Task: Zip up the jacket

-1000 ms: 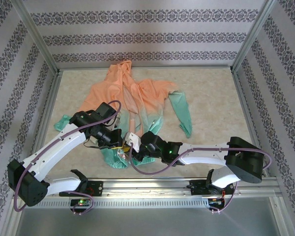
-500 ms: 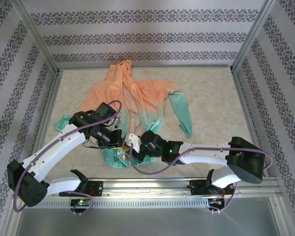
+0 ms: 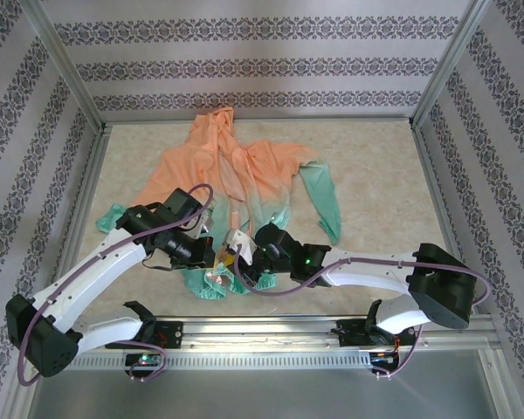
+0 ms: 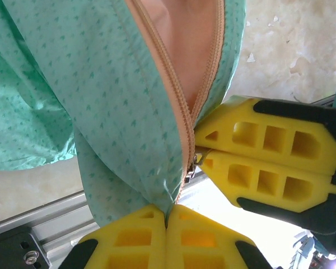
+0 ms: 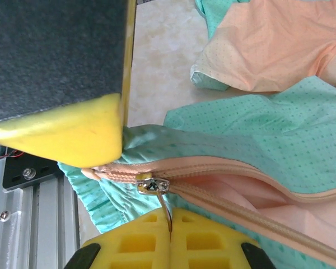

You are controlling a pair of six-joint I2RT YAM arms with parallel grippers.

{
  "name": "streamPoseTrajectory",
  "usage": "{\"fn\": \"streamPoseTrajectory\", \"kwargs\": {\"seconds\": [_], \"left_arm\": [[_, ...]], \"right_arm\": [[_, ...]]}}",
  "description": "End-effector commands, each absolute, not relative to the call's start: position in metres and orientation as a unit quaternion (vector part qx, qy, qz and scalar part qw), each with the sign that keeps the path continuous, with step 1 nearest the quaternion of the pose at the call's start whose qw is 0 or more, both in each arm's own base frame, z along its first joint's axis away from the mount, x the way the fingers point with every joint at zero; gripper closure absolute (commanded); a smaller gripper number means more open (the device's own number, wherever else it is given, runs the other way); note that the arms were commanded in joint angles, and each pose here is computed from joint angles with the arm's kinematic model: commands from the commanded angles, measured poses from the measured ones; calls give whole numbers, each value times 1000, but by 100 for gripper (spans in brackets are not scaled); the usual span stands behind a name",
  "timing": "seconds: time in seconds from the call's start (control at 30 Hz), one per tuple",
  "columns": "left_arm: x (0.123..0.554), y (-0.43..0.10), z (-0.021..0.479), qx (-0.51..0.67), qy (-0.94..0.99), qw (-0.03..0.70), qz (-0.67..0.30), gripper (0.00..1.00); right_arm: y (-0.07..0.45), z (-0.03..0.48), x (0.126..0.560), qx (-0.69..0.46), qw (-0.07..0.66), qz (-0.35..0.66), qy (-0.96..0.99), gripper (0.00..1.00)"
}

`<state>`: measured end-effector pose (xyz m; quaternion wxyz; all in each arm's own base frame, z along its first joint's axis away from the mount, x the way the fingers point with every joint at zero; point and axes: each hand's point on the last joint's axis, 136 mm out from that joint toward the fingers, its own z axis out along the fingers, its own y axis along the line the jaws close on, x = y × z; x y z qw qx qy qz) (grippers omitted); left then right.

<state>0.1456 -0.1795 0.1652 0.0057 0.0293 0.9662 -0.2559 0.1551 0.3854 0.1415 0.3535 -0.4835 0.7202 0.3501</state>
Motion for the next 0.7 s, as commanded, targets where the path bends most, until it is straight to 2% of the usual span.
{"fn": "streamPoseTrajectory", "kwargs": {"seconds": [0.0,0.07,0.1,0.17,0.23,0.33,0.47,0.67], "left_arm": [[126,-169,158,28,968,-24,-250,100],[129,-172,160,30,965,-11,-261,96],[131,-173,162,30,964,-3,-266,87],[133,-174,166,35,961,14,-275,76],[139,-172,171,39,960,44,-274,56],[146,-165,178,46,957,95,-270,41],[150,-169,176,42,947,123,-293,38],[155,-180,161,33,942,114,-314,39]], "right_arm": [[384,157,168,-461,367,355,725,100],[386,158,164,-466,362,366,719,100],[386,158,162,-467,360,371,717,100],[388,158,159,-471,355,379,713,100],[388,158,157,-474,350,383,711,100],[389,155,155,-475,344,384,713,100],[388,155,154,-474,342,387,713,100],[391,155,153,-476,337,393,711,100]]}}
